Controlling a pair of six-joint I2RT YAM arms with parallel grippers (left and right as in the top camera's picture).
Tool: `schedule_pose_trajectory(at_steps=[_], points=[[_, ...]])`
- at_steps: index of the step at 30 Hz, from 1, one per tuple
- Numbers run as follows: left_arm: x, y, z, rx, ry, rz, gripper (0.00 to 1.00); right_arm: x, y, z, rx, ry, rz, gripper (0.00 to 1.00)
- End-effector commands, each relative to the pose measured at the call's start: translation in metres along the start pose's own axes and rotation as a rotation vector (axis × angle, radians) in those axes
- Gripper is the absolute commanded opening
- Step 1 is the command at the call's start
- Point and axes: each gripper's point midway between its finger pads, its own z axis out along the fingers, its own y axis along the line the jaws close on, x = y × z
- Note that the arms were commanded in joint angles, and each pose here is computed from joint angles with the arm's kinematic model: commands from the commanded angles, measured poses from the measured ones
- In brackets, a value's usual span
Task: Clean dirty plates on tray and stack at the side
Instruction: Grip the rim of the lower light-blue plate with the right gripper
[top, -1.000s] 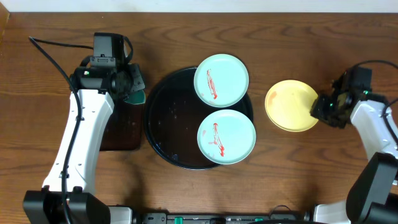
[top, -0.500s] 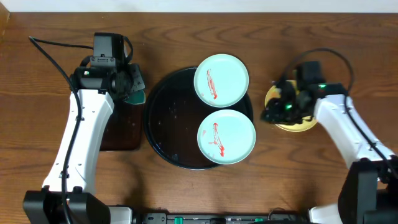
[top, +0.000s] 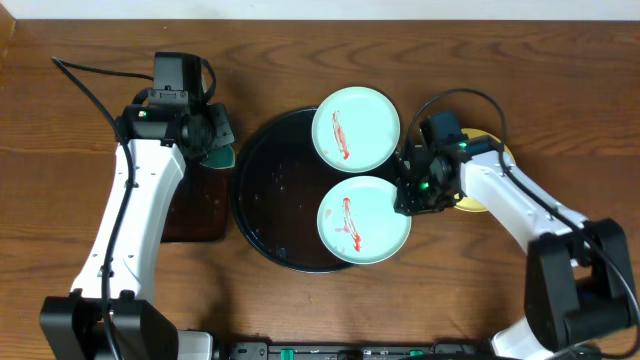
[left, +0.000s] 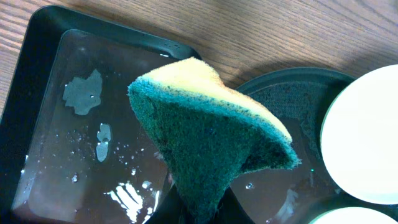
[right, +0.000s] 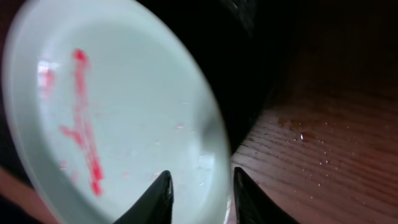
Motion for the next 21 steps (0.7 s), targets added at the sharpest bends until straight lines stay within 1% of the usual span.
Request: schedule_pose_trajectory(at_steps=[1, 7, 10, 16, 21], points=[[0.003, 0.005, 0.004, -0.019, 0.011, 0.013, 0.07, 0.006, -0.004, 0.009, 0.021, 0.036, 0.007, 0.26], [0.002, 0.005, 0.004, -0.019, 0.011, 0.013, 0.07, 0.005, -0.004, 0.009, 0.019, 0.031, 0.009, 0.14], [0.002, 0.005, 0.004, -0.019, 0.011, 0.013, 0.08, 0.006, -0.004, 0.009, 0.02, 0.034, 0.018, 0.01], [0.003, 0.005, 0.004, -0.019, 0.011, 0.013, 0.07, -0.001, 0.015, 0.005, -0.037, 0.021, 0.008, 0.01], [0.003, 0.004, 0.004, -0.015, 0.013, 0.001, 0.08, -0.024, 0.047, 0.002, -0.057, -0.057, -0.001, 0.01]])
